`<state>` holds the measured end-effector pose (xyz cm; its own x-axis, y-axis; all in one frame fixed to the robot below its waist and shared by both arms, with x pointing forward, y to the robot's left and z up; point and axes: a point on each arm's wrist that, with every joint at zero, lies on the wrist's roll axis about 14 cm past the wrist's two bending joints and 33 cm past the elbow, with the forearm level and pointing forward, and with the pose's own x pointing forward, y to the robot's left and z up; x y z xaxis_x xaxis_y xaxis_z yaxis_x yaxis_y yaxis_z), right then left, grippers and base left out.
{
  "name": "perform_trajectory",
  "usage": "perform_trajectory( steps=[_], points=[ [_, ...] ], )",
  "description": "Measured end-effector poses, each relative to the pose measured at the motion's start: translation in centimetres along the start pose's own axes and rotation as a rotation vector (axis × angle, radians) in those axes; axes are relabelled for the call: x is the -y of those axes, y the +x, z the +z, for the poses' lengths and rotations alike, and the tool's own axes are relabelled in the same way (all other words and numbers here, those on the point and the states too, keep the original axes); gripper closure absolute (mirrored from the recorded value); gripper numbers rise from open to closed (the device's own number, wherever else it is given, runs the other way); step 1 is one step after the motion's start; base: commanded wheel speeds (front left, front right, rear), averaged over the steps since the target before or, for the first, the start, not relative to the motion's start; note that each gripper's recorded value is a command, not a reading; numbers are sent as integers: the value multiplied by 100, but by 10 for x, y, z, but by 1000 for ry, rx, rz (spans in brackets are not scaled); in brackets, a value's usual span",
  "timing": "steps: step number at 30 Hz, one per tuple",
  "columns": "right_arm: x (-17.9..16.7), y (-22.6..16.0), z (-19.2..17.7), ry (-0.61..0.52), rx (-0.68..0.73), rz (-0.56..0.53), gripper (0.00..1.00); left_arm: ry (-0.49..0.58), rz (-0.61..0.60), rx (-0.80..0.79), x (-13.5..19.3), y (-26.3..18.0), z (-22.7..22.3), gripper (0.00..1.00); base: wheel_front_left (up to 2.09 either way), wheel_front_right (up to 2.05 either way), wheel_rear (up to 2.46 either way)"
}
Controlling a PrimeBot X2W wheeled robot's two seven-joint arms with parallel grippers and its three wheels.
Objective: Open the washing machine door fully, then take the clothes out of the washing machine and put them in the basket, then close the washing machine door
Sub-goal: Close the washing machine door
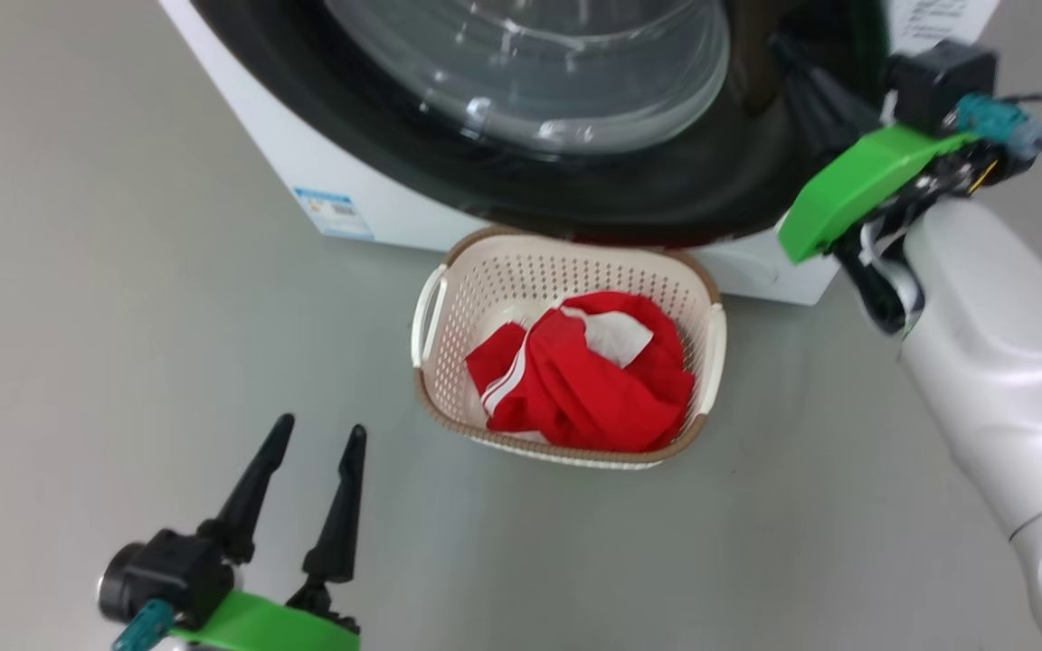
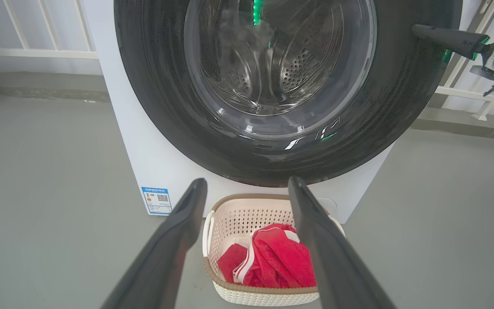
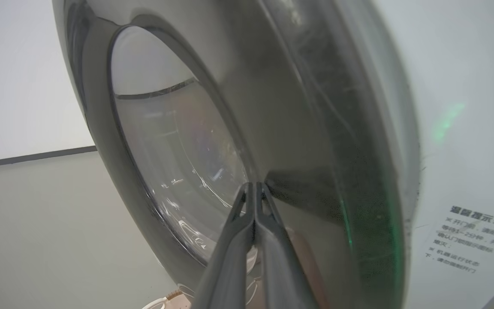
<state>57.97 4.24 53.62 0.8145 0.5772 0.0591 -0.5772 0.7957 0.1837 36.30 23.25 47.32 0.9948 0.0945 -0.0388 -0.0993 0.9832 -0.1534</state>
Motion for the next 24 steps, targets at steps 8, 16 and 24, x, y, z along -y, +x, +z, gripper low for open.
perform_trajectory(
  steps=[8, 16, 24],
  points=[
    [19, 28, 0, 53, 10, -41, 100, 14, -30, -30, 9, 14, -9, 0, 0, 0, 0],
    [29, 41, -11, 116, 5, -84, 100, -17, -64, -66, 22, 20, -21, 0, 0, 0, 0],
    [27, 38, -5, 121, 23, -110, 100, -29, -88, -83, 26, 21, -26, 0, 0, 0, 0]
  ],
)
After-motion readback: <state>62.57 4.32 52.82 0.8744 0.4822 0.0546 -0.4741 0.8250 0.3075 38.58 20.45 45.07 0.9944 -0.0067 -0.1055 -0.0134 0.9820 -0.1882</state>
